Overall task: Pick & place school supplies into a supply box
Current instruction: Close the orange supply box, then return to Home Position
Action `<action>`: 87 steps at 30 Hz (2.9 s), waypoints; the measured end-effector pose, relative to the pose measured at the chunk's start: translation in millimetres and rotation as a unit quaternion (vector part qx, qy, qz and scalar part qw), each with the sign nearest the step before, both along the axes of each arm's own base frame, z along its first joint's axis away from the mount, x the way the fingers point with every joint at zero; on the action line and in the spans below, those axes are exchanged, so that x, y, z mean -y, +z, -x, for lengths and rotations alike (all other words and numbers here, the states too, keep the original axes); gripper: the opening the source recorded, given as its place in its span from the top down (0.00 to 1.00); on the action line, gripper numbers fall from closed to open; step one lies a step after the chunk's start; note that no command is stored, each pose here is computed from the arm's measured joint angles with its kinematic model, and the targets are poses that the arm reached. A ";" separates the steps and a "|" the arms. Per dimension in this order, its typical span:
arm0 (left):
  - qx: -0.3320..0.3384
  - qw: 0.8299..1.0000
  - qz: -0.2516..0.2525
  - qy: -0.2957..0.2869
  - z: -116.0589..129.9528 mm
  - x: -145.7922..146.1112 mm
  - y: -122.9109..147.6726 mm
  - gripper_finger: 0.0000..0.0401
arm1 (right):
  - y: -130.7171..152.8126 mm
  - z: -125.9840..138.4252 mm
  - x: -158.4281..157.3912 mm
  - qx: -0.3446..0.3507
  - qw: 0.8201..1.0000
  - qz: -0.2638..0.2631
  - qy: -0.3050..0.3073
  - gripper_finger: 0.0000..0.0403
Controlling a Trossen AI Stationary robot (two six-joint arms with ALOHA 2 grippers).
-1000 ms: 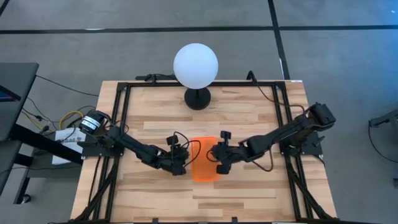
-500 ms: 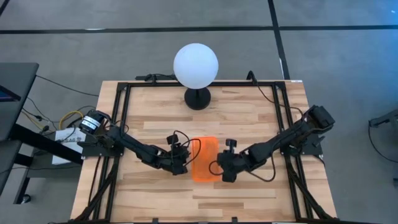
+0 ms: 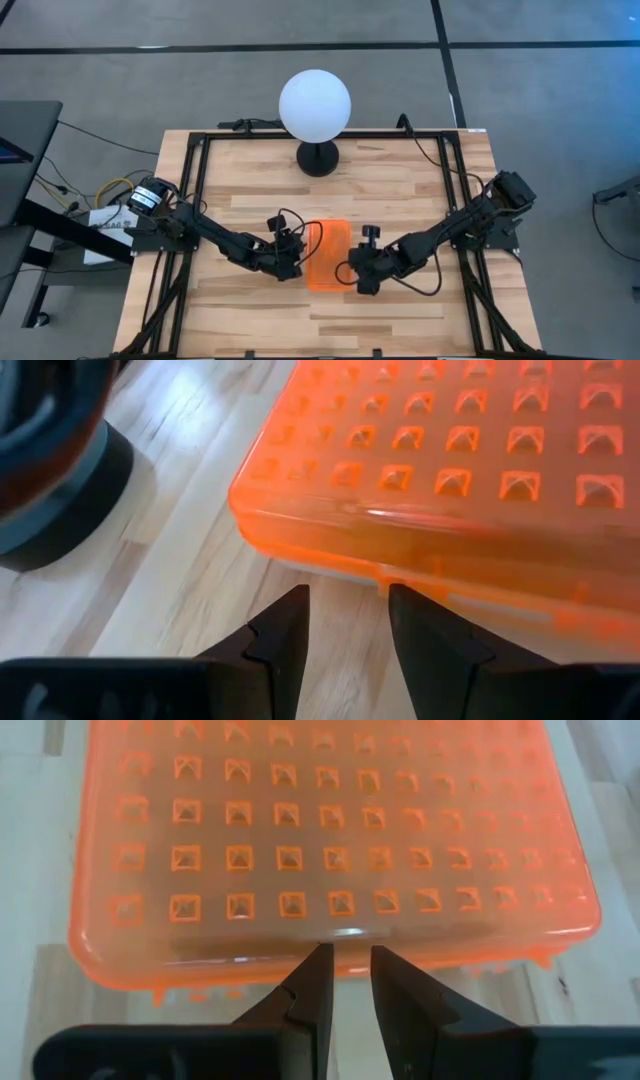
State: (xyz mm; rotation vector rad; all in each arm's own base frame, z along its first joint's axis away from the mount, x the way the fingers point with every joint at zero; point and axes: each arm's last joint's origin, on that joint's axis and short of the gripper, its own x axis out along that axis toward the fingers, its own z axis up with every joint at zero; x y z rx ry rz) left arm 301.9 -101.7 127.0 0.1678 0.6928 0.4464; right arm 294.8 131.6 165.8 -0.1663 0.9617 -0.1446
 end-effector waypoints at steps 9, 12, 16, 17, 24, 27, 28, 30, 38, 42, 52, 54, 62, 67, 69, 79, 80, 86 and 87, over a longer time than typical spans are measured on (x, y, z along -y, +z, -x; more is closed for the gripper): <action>-0.007 1.000 0.003 -0.003 0.8 0.0 -0.9 0.66 | -0.7 0.4 0.5 -0.002 1.000 0.010 0.005 0.84; -0.009 1.000 0.003 -0.003 1.0 -0.1 -1.0 0.66 | -0.1 0.5 0.1 -0.001 1.000 0.009 0.006 0.84; -0.010 1.000 0.005 -0.005 1.0 0.1 -1.1 0.66 | 3.7 2.9 -3.9 0.009 1.000 0.020 0.016 0.84; -0.010 1.000 0.005 -0.005 1.0 0.1 -1.1 0.66 | 6.9 4.9 -5.2 0.013 0.999 0.025 0.019 0.84; -0.016 1.000 -0.008 -0.013 3.0 3.3 -0.6 0.66 | 32.5 19.9 -12.9 0.048 0.997 0.051 0.042 0.84; -0.020 0.999 -0.029 -0.021 7.4 7.6 4.4 0.66 | 43.1 30.4 -16.2 0.057 0.993 0.083 0.054 0.84; -0.019 0.999 -0.037 -0.022 9.6 9.4 7.2 0.66 | 46.1 34.7 -17.2 0.057 0.992 0.094 0.057 0.84; -0.015 0.998 -0.055 -0.027 15.4 15.6 14.4 0.66 | 54.3 42.9 -18.2 0.066 0.990 0.109 0.058 0.84; 0.066 0.979 -0.179 -0.064 51.6 61.2 60.5 0.66 | 82.1 81.2 -10.4 0.113 0.977 0.139 0.114 0.84; 0.121 0.952 -0.282 0.018 70.8 73.2 85.8 0.66 | 99.4 100.6 8.8 0.168 0.969 0.126 0.131 0.84; 0.077 0.954 -0.275 -0.089 74.5 61.7 109.7 0.66 | 135.2 149.6 58.2 0.306 0.950 0.054 0.006 0.84; 0.074 0.955 -0.255 -0.132 65.5 56.9 111.2 0.66 | 136.0 157.1 64.2 0.307 0.951 0.026 -0.013 0.84; 0.154 0.968 -0.125 -0.156 26.7 -10.6 135.3 0.66 | 124.9 161.7 61.3 0.279 0.947 0.113 0.115 0.84; 0.181 0.963 -0.043 -0.196 19.8 -65.5 147.1 0.66 | 118.3 162.3 76.4 0.284 0.947 0.119 0.097 0.84; 0.194 0.957 -0.019 -0.215 21.5 -83.2 152.6 0.66 | 113.9 165.9 84.8 0.300 0.943 0.102 0.105 0.84; 0.172 0.956 0.049 -0.232 55.3 -107.4 168.8 0.66 | 75.9 202.4 122.1 0.451 0.888 0.050 0.071 0.84; 0.174 0.956 0.051 -0.233 56.8 -104.5 169.9 0.66 | 68.6 205.2 124.1 0.451 0.889 0.050 0.065 0.84; 0.177 0.963 0.022 -0.201 65.4 -87.2 175.9 0.66 | 52.4 214.0 126.2 0.484 0.869 0.020 0.100 0.84; 0.175 0.964 0.021 -0.200 67.9 -84.8 176.5 0.66 | 50.4 213.9 126.0 0.478 0.872 0.017 0.105 0.84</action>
